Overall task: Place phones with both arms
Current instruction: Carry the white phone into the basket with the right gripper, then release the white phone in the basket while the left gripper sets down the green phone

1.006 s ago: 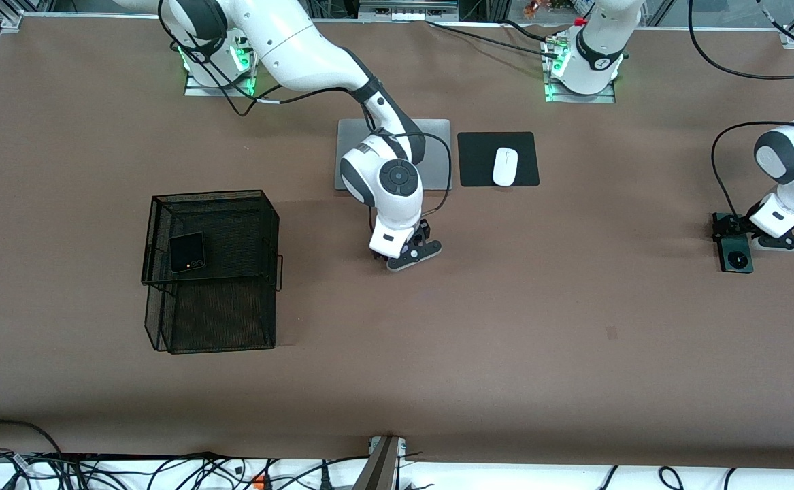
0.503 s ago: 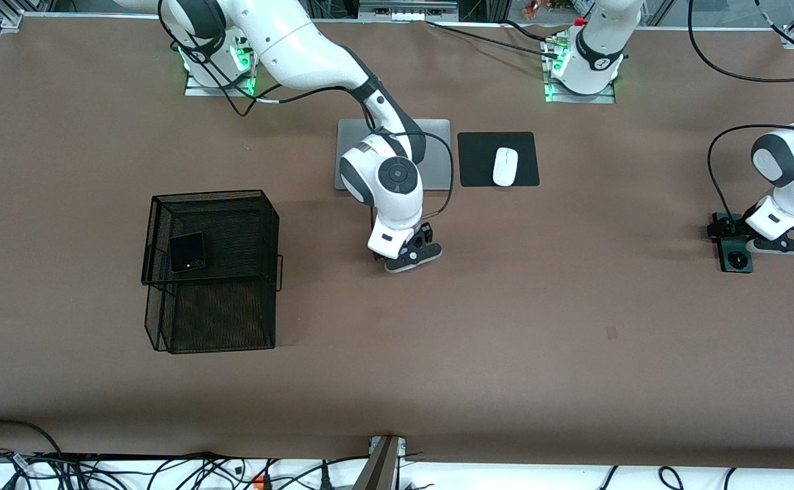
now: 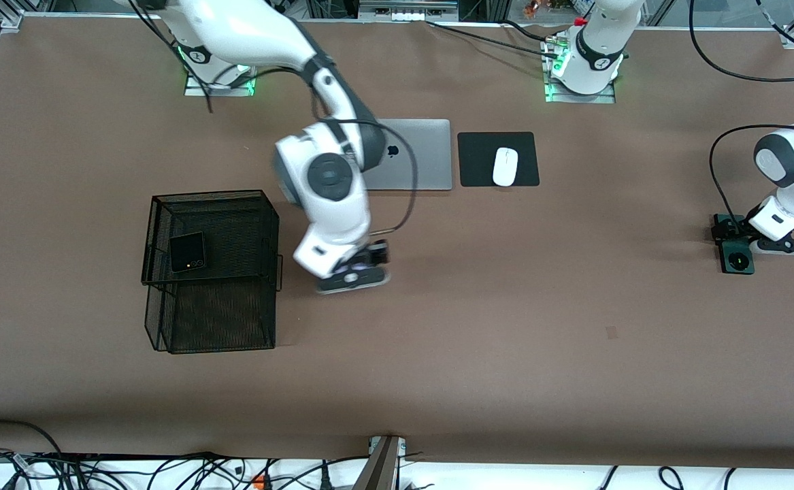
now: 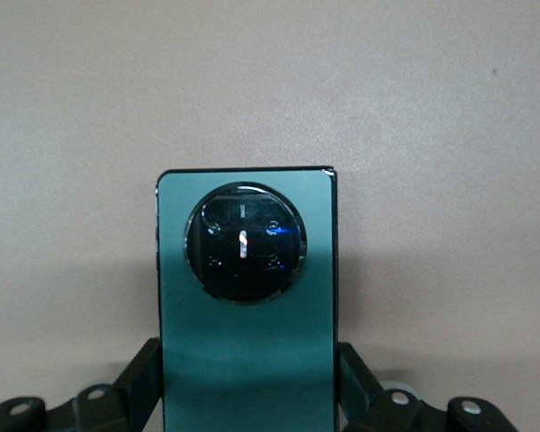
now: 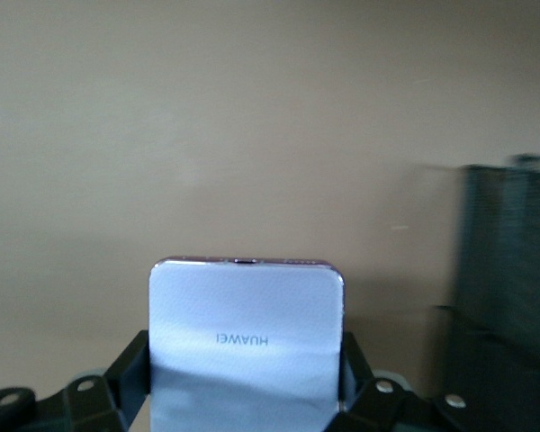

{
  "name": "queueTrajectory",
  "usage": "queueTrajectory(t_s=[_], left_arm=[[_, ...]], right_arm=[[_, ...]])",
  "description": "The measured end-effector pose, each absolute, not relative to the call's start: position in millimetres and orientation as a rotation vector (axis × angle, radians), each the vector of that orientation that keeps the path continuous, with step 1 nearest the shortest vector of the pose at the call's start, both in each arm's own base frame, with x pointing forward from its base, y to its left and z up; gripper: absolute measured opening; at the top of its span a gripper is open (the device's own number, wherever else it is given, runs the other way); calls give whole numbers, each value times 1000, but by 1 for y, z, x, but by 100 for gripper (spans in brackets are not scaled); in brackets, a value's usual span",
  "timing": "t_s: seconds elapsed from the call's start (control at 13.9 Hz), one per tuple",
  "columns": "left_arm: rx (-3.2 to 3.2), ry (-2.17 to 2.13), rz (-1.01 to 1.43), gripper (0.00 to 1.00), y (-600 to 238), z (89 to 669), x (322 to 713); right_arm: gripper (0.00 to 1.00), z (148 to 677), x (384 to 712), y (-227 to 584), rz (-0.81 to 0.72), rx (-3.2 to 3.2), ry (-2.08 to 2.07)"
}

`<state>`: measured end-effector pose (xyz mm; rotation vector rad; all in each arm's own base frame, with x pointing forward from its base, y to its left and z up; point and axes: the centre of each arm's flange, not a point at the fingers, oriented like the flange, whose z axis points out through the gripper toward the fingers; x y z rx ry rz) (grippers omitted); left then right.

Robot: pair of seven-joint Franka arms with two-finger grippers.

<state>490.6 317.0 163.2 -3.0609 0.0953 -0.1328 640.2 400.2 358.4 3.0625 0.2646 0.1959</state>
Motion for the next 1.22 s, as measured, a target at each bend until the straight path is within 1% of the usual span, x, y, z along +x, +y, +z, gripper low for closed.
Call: queueTrajectory(t_s=[0.22,0.43,0.58,0.86,1.01,1.22], left_arm=[[-3061,98,-122,79,321,170,500],[-3080,111,-73,79,322,177,516],[-3079,115,-77,79,323,185,526],[-3083,64,-132,79,308,197,548],[-3097,26,-158,79,269,201,571],[-3117,-31,-155,79,187,201,603]], right_arm=[[85,379,676,321,202,2978,256],[85,371,709,234,163,2958,199],[85,357,724,189,137,2987,146],[85,315,737,143,72,3086,78],[85,294,735,141,25,3123,68],[85,273,730,139,-26,3122,59]])
